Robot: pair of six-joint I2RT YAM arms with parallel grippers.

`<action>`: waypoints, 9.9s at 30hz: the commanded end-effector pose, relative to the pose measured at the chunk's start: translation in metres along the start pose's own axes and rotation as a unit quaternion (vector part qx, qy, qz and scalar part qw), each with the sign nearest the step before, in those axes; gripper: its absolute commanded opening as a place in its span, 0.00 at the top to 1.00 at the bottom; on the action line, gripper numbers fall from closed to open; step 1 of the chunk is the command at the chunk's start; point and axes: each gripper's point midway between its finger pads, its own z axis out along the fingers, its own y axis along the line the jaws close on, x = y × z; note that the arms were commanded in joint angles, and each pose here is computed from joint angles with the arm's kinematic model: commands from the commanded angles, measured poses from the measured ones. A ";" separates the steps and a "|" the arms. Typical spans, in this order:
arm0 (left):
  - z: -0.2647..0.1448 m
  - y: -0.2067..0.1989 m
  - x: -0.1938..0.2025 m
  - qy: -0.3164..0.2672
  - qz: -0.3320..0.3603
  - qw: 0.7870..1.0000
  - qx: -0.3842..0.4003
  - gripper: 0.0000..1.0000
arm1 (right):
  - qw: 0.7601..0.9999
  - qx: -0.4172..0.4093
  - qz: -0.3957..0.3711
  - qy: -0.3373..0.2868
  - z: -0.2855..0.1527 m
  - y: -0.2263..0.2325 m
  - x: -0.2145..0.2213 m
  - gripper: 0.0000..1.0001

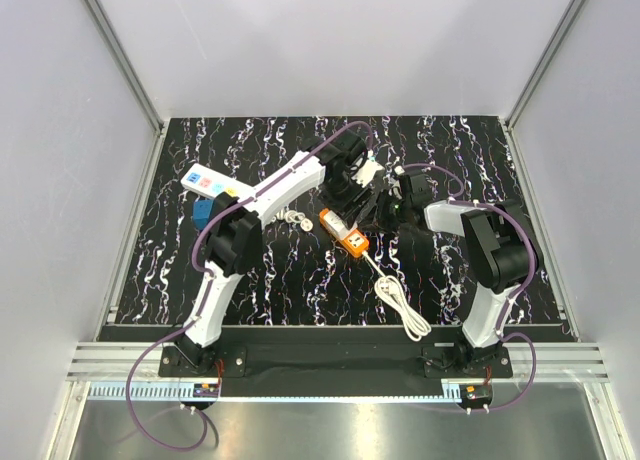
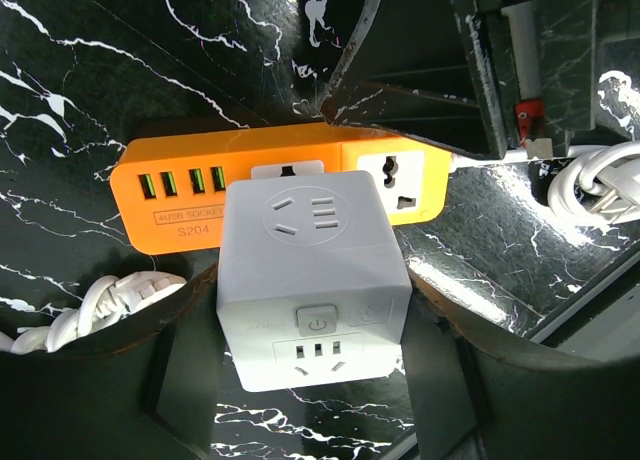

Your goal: Insert the plug

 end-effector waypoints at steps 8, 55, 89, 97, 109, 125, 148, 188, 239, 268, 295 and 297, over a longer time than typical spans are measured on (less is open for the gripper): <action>0.026 0.020 0.022 0.032 -0.022 0.999 -0.036 1.00 | 1.000 0.001 -0.022 -0.013 -0.006 0.006 -0.003 0.75; -0.014 0.032 0.011 0.024 -0.011 0.998 -0.059 1.00 | 0.999 0.003 -0.029 -0.014 -0.004 0.005 -0.006 0.75; 0.054 0.012 0.056 0.055 -0.044 0.997 -0.041 1.00 | 0.998 0.010 -0.040 -0.050 -0.026 0.013 -0.013 0.75; 0.054 0.007 0.098 0.025 -0.070 0.994 -0.082 1.00 | 0.997 0.023 -0.041 -0.063 -0.030 0.007 -0.014 0.76; 0.062 -0.001 0.085 -0.004 -0.076 0.995 -0.063 0.66 | 0.997 0.030 -0.041 -0.062 -0.034 0.002 -0.008 0.73; -0.065 -0.003 -0.007 -0.136 -0.048 0.984 -0.104 0.01 | 0.991 0.039 -0.087 -0.090 -0.088 0.038 -0.025 0.49; -0.178 0.128 0.064 -0.317 -0.263 0.881 -0.233 0.01 | 0.987 0.038 -0.155 0.034 -0.008 0.090 0.048 0.90; -0.255 0.181 0.104 -0.419 -0.460 0.728 -0.287 0.01 | 0.911 0.060 -0.406 -0.043 -0.011 0.059 0.050 0.26; -0.141 0.219 0.229 -0.217 -0.435 0.797 -0.359 0.11 | 0.950 0.179 -0.166 -0.193 -0.145 0.008 -0.078 0.10; -0.083 0.279 0.237 -0.175 -0.452 0.804 -0.343 0.26 | 0.932 0.150 -0.194 -0.268 -0.198 0.046 -0.089 0.02; -0.225 -0.088 0.074 -0.389 0.168 0.854 0.302 1.00 | 0.839 -0.359 -0.406 -0.048 -0.236 0.198 0.058 0.06; -0.233 -0.098 0.076 -0.393 0.188 0.838 0.329 1.00 | 0.828 -0.379 -0.412 -0.039 -0.242 0.202 0.069 0.04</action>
